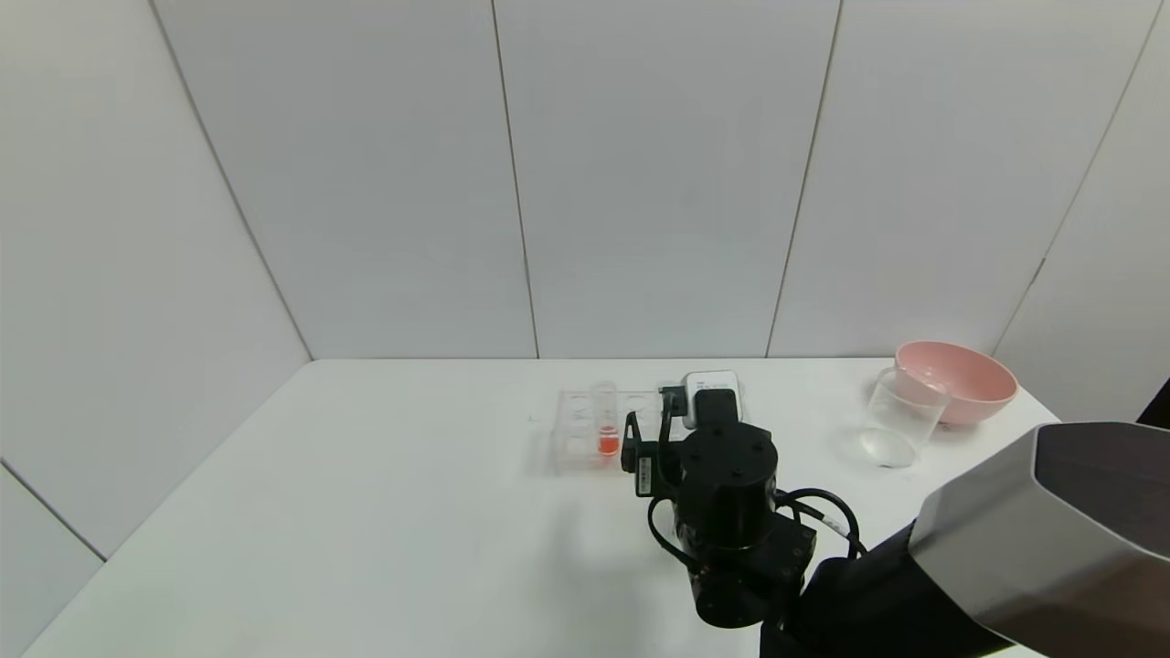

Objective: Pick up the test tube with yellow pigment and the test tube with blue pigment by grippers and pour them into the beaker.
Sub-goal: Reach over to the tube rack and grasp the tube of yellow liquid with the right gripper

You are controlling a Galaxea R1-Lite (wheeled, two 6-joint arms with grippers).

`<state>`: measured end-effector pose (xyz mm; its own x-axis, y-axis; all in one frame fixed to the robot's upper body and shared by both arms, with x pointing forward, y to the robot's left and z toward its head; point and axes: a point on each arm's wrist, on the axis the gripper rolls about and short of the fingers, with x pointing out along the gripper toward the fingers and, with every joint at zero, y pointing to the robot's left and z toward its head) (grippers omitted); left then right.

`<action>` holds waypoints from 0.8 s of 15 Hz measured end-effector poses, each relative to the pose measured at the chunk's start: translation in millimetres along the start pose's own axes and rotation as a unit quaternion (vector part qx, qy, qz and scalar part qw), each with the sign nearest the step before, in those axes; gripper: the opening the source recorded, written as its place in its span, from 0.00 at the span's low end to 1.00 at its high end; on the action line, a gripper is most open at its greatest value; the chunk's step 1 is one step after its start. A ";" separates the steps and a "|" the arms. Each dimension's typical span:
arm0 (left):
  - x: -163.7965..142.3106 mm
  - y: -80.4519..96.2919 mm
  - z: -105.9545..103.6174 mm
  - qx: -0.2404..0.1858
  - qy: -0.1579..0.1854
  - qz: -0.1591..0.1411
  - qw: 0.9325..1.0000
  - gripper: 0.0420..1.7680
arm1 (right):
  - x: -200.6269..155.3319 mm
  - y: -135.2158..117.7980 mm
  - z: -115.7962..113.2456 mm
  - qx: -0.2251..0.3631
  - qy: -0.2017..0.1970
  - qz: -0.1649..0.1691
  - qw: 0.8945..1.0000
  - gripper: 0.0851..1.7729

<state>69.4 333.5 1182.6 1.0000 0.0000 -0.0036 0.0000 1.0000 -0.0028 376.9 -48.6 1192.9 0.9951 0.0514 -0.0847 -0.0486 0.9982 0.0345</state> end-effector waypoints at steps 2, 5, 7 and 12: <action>0.0 0.0 0.0 0.000 0.000 0.000 1.000 1.00 | 11.0 1.9 -1.5 0.001 -0.003 -0.007 1.000 0.96; 0.0 0.0 0.0 0.000 0.000 0.000 1.000 1.00 | 25.6 4.3 -4.1 -0.001 -0.001 -0.018 1.000 0.96; 0.0 0.0 0.0 0.000 0.000 0.000 1.000 1.00 | 33.9 4.1 -5.6 -0.001 -0.002 -0.024 1.000 0.96; 0.0 0.0 0.0 0.000 0.000 0.000 1.000 1.00 | 47.3 0.9 -14.5 -0.001 0.001 -0.019 1.000 0.96</action>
<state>69.4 333.5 1182.6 1.0000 -0.0009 -0.0036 0.0008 1.0000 -0.0028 422.6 -44.8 1174.5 0.9960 0.0136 -0.0881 -0.0111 0.9995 0.0293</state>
